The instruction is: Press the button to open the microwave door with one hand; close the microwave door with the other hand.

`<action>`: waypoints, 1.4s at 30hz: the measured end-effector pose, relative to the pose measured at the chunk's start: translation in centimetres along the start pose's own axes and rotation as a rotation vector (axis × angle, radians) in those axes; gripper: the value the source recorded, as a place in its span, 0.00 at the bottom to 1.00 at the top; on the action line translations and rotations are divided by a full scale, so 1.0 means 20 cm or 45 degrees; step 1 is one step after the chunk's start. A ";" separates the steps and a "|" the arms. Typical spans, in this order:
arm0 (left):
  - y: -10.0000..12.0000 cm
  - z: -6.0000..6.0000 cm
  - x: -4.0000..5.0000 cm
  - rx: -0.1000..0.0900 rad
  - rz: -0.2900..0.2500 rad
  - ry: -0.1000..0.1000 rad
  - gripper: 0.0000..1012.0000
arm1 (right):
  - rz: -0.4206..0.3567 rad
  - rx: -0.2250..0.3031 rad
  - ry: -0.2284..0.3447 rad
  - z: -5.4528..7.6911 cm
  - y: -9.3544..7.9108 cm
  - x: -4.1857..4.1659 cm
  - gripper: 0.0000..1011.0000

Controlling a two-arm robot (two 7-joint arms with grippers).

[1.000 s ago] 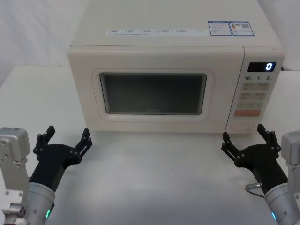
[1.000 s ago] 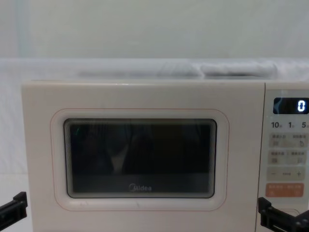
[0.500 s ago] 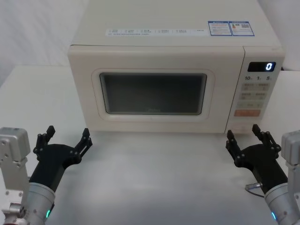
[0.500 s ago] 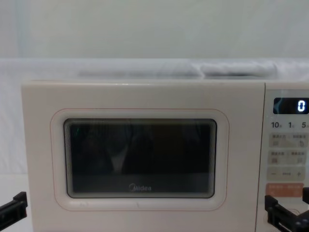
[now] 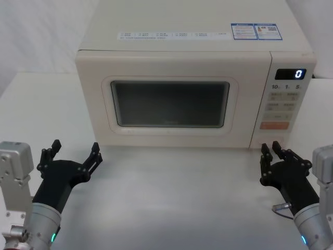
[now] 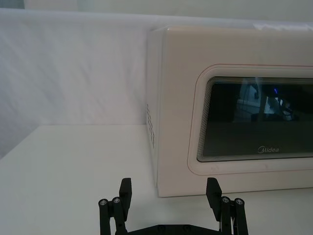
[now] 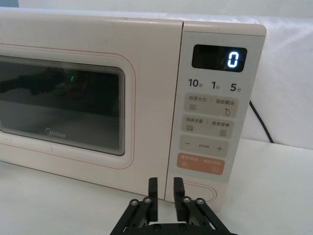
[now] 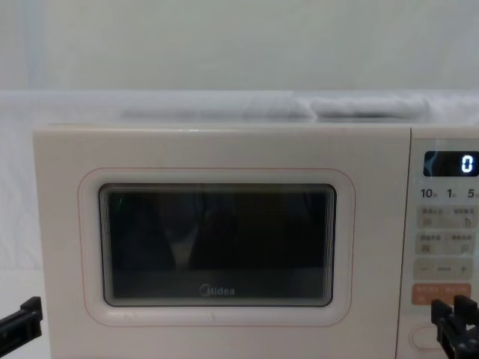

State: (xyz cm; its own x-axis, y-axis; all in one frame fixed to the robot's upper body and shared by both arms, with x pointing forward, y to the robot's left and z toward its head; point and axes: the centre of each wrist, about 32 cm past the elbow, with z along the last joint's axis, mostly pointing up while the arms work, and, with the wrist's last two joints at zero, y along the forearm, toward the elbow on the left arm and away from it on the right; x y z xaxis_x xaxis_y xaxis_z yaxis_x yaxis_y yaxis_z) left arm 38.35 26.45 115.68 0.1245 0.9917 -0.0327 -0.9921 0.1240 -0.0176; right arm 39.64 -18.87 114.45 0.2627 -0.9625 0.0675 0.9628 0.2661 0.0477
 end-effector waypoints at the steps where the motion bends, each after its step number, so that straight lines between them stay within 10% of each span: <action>1: 0.00 0.00 0.000 0.000 0.000 0.000 0.99 | 0.000 0.000 0.000 0.00 0.00 0.000 0.22; 9: 0.00 0.00 0.000 0.000 0.000 0.000 0.99 | 0.000 0.000 0.000 0.00 0.00 0.000 0.00; 26: 0.00 0.00 0.000 0.000 0.000 0.000 0.99 | 0.015 -0.002 -0.002 0.02 0.02 0.001 0.00; 42: 0.00 0.00 0.000 0.000 0.000 0.000 0.99 | 0.047 -0.099 0.065 0.09 0.10 0.089 0.00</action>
State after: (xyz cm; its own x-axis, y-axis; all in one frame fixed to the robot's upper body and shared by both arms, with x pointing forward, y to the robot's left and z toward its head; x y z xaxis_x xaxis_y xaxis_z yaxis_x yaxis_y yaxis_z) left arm 38.35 26.45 115.68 0.1245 0.9917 -0.0327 -0.9921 0.1239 -0.0175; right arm 41.86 -19.97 116.37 0.2991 -0.9541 0.0170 0.9539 0.2985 -0.0311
